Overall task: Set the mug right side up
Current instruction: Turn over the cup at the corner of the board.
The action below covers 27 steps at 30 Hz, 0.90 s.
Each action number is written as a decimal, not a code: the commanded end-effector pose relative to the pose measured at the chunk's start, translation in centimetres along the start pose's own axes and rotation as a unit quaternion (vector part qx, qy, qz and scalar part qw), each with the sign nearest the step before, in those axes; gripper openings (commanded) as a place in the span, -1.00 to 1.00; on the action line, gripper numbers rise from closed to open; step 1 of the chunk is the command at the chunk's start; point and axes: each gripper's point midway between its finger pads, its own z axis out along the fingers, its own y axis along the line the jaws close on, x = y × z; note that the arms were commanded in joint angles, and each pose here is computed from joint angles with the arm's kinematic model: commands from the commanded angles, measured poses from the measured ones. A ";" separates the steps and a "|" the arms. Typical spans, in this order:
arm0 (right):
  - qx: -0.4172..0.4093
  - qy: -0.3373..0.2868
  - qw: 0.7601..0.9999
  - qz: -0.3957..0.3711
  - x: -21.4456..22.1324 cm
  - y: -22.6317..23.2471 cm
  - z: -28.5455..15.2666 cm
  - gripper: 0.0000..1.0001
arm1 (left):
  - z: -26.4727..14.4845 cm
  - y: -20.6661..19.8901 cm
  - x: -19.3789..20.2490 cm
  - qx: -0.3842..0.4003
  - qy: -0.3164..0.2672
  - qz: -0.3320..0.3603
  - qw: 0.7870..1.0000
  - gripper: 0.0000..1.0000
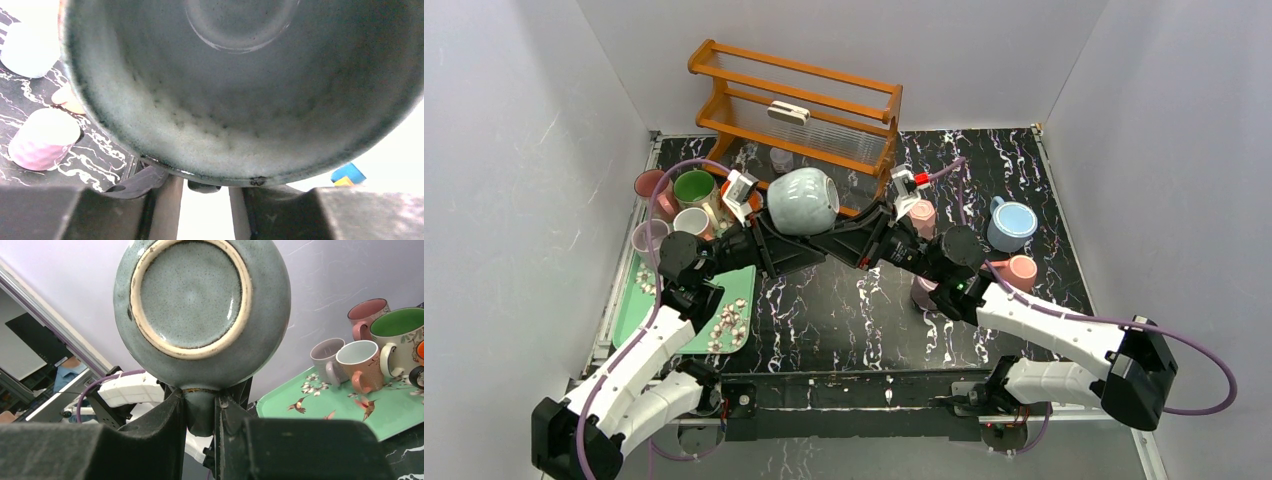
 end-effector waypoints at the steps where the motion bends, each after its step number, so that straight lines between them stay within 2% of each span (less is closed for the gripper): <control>1: -0.070 -0.055 0.995 -0.038 -3.6 4.7 -0.5 -0.97 | 0.2 -2.0 -2.4 0.013 -0.045 0.048 0.998 -0.27; 6: -0.070 -0.055 0.995 -0.035 -3.4 4.5 -0.7 -0.97 | 0.4 -2.5 -3.2 0.014 -0.057 0.048 0.997 -0.26; 9: -0.074 -0.060 0.995 -0.034 -3.5 4.7 -0.7 -0.97 | 0.5 -1.8 -2.9 0.009 -0.053 0.036 0.998 -0.34; 11: -0.075 -0.053 0.995 -0.033 -3.3 4.6 -0.6 -0.97 | 0.5 -1.5 -2.9 0.005 -0.056 0.032 0.998 -0.49; 15: -0.067 -0.050 0.996 -0.033 -2.8 4.0 -0.8 -0.97 | 0.4 -1.1 -2.8 0.000 -0.061 0.037 0.997 -0.95; 20: -0.036 -0.055 0.996 -0.053 -3.2 3.3 -1.4 -0.60 | -0.1 -0.5 -3.0 -0.014 -0.086 0.064 0.994 -1.00; 27: 0.011 -0.073 0.995 -0.061 -3.7 2.2 -3.1 0.20 | -0.8 2.2 -3.3 -0.082 -0.106 0.094 0.986 -1.00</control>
